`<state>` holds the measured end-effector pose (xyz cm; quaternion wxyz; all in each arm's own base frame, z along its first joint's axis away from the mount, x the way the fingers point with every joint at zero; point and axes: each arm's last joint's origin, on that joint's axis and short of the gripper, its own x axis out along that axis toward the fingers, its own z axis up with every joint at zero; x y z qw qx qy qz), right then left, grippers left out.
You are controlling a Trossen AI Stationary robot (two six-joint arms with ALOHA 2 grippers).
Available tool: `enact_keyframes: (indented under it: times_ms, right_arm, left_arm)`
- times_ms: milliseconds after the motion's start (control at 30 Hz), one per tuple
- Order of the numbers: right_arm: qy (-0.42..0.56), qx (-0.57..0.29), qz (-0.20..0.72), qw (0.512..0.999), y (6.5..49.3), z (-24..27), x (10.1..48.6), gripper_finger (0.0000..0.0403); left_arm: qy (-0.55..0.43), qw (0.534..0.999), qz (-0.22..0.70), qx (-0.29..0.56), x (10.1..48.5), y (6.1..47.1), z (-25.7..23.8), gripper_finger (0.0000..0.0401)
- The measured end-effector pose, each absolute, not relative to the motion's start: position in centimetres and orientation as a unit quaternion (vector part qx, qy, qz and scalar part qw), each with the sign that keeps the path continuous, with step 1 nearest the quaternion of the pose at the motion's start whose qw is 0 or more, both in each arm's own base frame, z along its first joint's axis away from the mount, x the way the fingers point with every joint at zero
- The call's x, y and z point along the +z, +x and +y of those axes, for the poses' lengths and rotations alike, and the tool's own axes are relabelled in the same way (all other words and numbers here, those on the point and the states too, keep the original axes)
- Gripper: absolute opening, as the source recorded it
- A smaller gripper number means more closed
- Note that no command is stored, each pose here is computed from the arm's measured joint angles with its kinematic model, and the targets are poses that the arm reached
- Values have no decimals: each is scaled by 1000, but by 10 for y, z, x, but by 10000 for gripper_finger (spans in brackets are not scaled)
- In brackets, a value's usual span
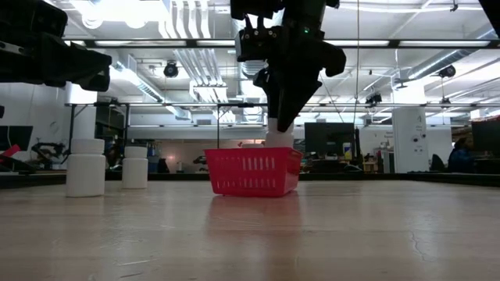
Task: Pick and place pill bottles into a basket
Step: Put the white medicine bottle into the red bin
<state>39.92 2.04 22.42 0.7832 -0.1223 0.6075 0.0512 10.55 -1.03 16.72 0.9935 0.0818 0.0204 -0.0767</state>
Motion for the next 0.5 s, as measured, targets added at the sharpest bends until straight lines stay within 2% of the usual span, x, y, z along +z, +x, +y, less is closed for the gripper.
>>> enact_keyframes:
  times_ms: [500]
  right_arm:
    - [-124,50,613,778,398,19,224,153]
  left_arm:
    - [82,994,20,-76,167,105,-10,2]
